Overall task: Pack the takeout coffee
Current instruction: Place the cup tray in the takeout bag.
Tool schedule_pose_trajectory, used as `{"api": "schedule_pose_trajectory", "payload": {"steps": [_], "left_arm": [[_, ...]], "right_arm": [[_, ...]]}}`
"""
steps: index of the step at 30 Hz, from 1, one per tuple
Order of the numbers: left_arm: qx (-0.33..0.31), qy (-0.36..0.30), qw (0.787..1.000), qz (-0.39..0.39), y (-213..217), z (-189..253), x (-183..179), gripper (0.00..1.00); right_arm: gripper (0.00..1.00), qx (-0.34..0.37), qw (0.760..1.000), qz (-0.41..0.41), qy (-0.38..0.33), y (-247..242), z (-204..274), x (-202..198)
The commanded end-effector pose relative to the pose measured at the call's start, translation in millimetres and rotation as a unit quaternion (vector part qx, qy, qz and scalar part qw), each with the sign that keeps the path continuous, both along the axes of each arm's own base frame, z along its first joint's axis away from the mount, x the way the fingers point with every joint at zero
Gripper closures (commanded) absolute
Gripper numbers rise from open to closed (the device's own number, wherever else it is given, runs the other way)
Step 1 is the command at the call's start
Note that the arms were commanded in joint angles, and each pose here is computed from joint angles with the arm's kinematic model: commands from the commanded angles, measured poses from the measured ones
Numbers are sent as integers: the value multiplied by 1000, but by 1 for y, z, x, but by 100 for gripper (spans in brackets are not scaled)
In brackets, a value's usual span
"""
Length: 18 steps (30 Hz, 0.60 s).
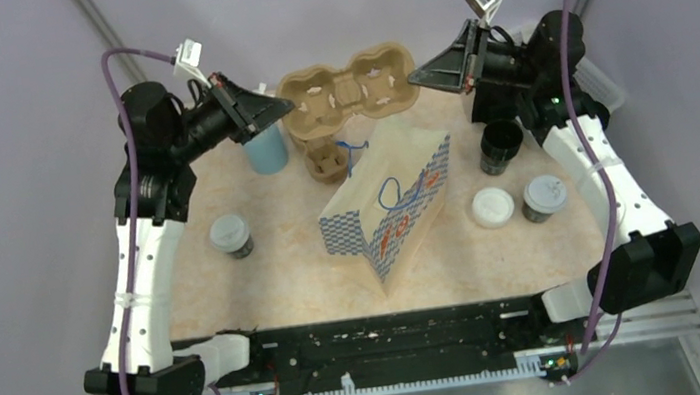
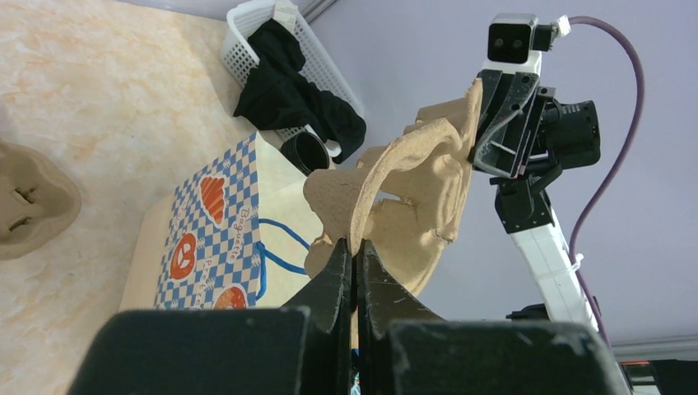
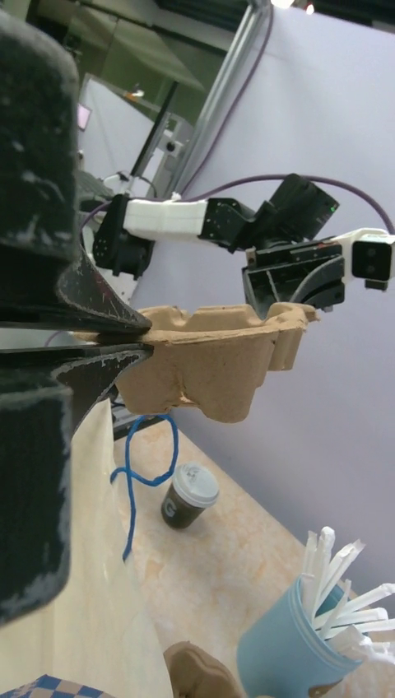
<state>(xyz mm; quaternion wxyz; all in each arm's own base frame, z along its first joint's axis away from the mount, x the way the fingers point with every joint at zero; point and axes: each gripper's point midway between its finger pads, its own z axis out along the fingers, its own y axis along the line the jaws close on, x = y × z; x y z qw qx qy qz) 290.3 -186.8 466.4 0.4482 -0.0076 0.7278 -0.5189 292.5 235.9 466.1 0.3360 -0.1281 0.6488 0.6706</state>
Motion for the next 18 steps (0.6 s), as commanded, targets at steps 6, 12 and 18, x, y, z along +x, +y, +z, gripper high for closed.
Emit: {"api": "schedule_pose_trajectory", "payload": {"steps": [6,12,18], "left_arm": [[-11,-14,1000,-18,-2,5,-10,100],[-11,-14,1000,-20,-2,5,-10,100],[11,1,1000,-26,-1,-7,-13,69]], "right_arm": [[83,22,999,-16,-34,0,18,2],[92,13,999,-11,-28,5,13,2],[100,-29,996,-64,-46,-3,11,1]]}}
